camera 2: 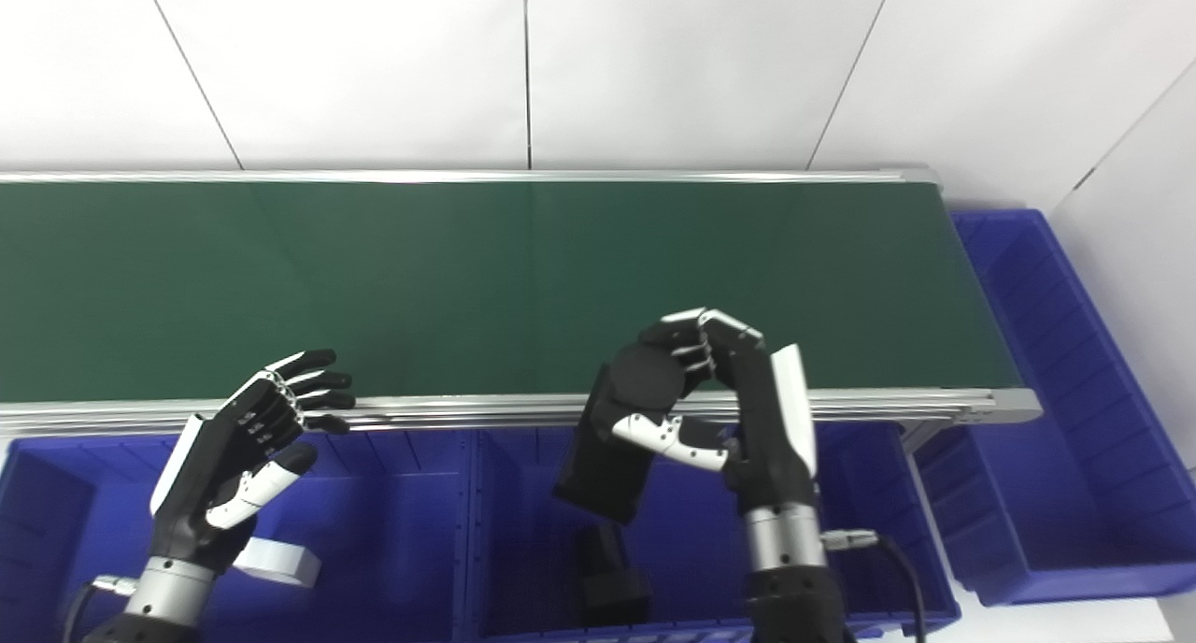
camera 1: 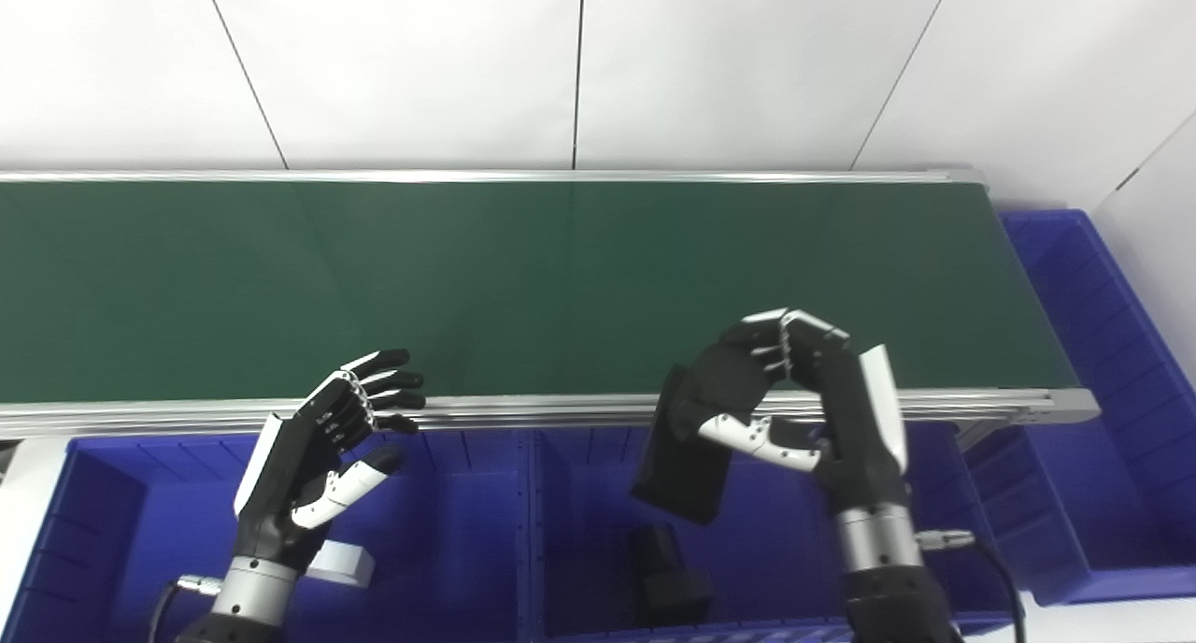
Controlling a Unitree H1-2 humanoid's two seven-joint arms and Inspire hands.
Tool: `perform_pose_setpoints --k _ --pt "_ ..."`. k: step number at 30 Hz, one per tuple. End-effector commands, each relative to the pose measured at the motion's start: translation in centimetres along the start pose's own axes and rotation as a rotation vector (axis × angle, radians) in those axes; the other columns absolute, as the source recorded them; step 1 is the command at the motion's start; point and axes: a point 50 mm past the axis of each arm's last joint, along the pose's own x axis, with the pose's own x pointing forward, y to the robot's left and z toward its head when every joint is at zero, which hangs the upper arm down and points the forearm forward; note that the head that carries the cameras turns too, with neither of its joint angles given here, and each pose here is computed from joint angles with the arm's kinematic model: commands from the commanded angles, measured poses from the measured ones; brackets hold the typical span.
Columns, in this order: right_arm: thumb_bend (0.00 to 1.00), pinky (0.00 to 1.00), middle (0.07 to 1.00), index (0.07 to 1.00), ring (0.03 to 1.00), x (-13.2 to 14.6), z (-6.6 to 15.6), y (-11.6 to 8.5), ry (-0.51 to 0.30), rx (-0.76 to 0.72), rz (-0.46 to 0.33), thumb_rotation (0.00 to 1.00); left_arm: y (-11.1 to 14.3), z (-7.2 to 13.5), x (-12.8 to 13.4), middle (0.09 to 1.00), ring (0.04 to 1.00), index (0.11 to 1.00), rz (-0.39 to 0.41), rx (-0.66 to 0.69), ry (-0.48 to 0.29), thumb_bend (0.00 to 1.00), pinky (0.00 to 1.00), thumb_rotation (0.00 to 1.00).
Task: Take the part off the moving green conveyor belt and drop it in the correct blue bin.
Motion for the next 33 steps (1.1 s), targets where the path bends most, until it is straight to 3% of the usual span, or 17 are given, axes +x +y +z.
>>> perform_pose_setpoints --k 1,6,14,25,33 --pt "0.5 0.39 0.513 0.461 0.474 0.1 0.1 0.2 -0.073 -0.011 -0.001 0.0 0.5 1.4 0.6 0.714 0.653 0.78 -0.009 0.012 -0.061 0.78 0.54 0.55" --pt "0.5 0.41 0.508 0.455 0.473 0.1 -1.5 1.3 -0.03 -0.028 0.032 0.0 0.8 1.5 0.5 0.719 0.646 0.784 -0.009 0.008 -0.055 0.77 0.54 0.54" --pt "0.5 0.42 0.51 0.45 0.473 0.7 -2.4 2.1 -0.005 -0.063 0.075 0.0 1.1 1.9 0.4 0.714 0.645 0.78 -0.009 0.021 -0.049 0.77 0.55 0.53" --pt "0.5 0.36 0.512 0.478 0.434 3.3 -4.8 3.9 0.047 -0.202 0.248 0.0 1.6 2.2 0.6 0.72 0.647 0.787 -0.034 0.031 -0.055 0.75 0.55 0.54" --pt "0.5 0.34 0.501 0.504 0.422 4.4 -6.2 5.1 0.029 -0.273 0.308 0.0 1.6 2.6 0.4 0.723 0.649 0.786 -0.027 0.032 -0.052 0.76 0.55 0.53"
